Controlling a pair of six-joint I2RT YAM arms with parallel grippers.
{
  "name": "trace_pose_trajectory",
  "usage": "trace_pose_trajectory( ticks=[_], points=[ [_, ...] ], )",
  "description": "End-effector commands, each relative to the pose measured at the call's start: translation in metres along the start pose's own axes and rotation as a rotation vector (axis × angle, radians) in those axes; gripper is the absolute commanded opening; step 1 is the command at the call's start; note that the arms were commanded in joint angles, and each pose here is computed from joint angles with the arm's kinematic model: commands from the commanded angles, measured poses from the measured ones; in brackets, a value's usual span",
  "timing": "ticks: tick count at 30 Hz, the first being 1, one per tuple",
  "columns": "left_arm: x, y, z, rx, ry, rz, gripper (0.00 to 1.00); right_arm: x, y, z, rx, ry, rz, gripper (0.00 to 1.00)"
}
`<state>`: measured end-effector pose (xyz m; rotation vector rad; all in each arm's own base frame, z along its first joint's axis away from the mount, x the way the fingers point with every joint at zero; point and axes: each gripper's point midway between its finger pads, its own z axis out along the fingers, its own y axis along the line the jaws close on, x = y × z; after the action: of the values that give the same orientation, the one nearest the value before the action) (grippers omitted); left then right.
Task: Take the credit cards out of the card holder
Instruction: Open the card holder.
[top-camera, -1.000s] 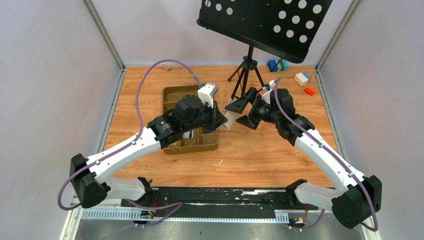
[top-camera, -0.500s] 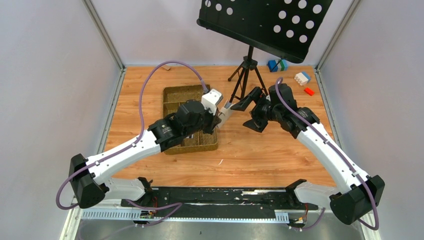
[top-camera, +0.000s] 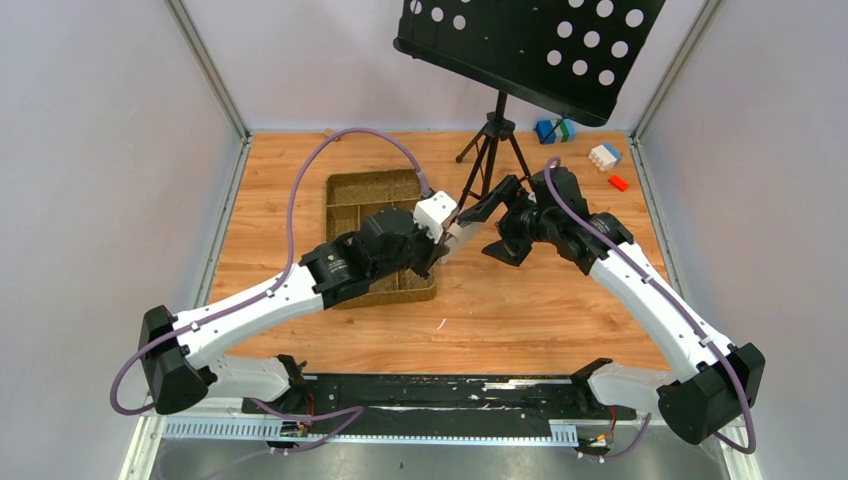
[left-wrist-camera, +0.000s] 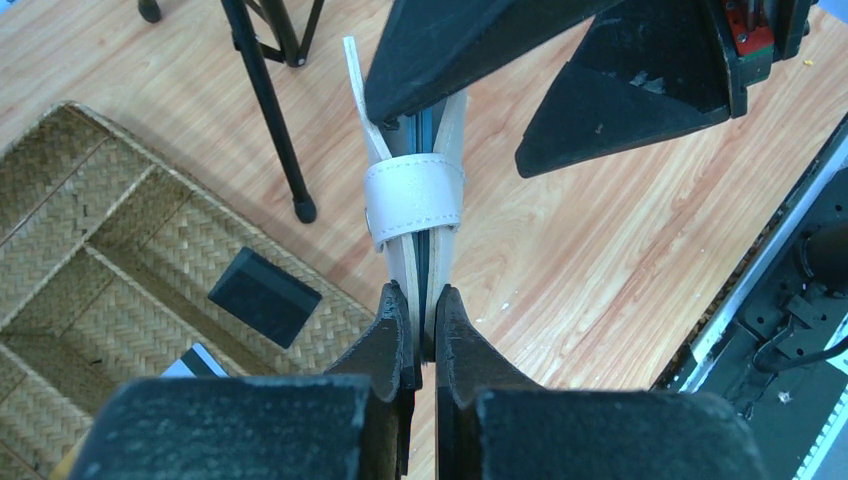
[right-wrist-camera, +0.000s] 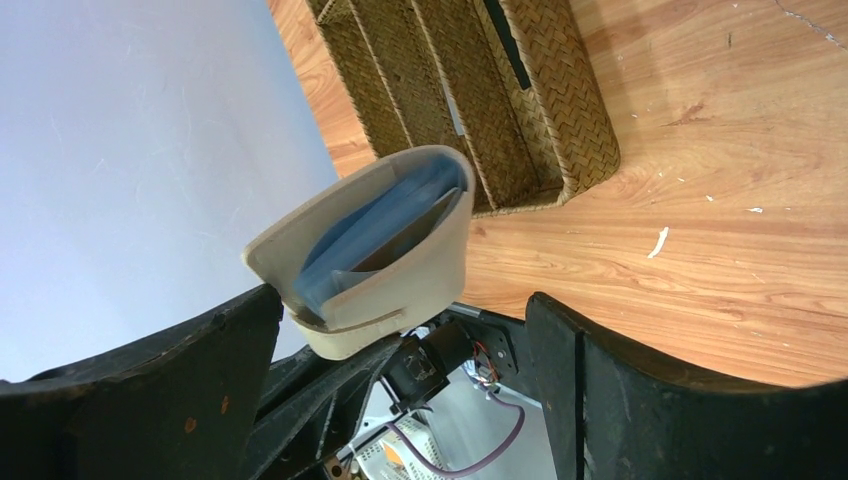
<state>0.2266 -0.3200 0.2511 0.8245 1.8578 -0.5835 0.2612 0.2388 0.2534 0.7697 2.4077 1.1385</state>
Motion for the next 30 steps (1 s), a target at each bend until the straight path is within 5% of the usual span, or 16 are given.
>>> trace_pose_trajectory(
  ticks=[1, 21, 24, 27, 30],
  points=[
    [-0.012, -0.013, 0.005, 0.047, -0.043, 0.002, 0.0, 0.0, 0.017, -0.008, -0.04, -0.008, 0.07, 0.93],
    [-0.016, -0.021, -0.004, 0.112, -0.079, 0.078, 0.01, 0.012, -0.001, 0.014, 0.045, 0.061, 0.106, 0.82],
    [-0.015, -0.02, -0.004, 0.106, -0.077, 0.112, 0.01, 0.014, -0.008, 0.016, 0.072, 0.058, 0.11, 0.75],
    [-0.013, -0.018, -0.003, 0.096, -0.067, 0.139, 0.03, 0.012, -0.014, 0.016, 0.099, 0.04, 0.116, 0.59],
    [-0.012, -0.018, -0.003, 0.094, -0.061, 0.143, 0.15, 0.012, -0.019, 0.017, 0.117, 0.036, 0.121, 0.38]
  ],
)
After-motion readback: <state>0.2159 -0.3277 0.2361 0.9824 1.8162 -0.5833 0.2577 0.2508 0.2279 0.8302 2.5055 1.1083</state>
